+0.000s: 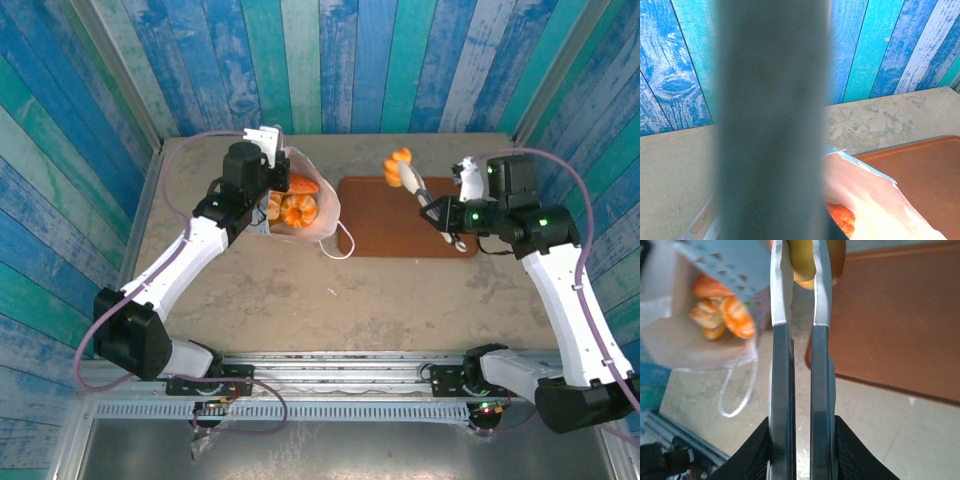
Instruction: Take the fake bread out of the paper bag
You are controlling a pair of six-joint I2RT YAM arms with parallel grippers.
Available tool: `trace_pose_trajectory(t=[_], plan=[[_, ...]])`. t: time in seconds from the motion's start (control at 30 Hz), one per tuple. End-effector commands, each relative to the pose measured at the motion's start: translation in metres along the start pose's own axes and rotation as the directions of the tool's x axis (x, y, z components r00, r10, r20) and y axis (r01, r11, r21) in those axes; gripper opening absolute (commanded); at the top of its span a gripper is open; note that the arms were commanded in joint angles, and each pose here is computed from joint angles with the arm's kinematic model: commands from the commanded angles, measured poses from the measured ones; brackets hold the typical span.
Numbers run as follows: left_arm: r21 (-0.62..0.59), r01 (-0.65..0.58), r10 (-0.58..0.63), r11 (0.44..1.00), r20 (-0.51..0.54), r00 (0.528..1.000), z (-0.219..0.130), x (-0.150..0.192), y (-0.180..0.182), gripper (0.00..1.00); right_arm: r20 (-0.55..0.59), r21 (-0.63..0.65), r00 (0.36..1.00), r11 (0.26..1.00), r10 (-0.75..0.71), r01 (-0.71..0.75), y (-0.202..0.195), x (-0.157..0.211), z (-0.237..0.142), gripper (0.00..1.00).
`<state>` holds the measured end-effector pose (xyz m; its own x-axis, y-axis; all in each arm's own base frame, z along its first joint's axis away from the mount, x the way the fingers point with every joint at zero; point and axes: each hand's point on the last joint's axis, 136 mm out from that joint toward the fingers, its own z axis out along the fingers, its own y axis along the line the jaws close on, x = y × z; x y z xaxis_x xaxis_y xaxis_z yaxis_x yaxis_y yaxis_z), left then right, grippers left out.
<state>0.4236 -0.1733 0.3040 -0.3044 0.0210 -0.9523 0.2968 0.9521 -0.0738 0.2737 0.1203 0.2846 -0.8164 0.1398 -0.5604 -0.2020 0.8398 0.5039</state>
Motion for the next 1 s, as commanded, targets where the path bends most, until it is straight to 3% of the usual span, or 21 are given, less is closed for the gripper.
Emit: trace_pose_trajectory(t=[0.0,0.13,0.43,0.97], plan=[[0.006,0.018,-0.019,1.0,0.118,0.993,-0.024,-0.038,-0.001,0.0,0.034,-0.061,0.991,0.99,0.132,-0.13,-0.019,-0.004,0.009,0.29],[0.008,0.013,-0.014,1.0,0.12,0.993,-0.027,-0.038,-0.001,0.0,0.047,-0.147,0.961,0.954,0.272,-0.263,-0.051,-0.011,0.022,0.29],[0.008,0.014,-0.015,1.0,0.128,0.992,-0.03,-0.04,-0.001,0.0,0.03,-0.252,0.905,0.88,0.423,-0.403,-0.104,-0.025,0.054,0.31],[0.015,0.006,-0.007,1.0,0.129,0.992,-0.029,-0.037,-0.002,0.0,0.08,-0.169,0.828,0.827,0.554,-0.537,-0.184,-0.033,0.097,0.35]])
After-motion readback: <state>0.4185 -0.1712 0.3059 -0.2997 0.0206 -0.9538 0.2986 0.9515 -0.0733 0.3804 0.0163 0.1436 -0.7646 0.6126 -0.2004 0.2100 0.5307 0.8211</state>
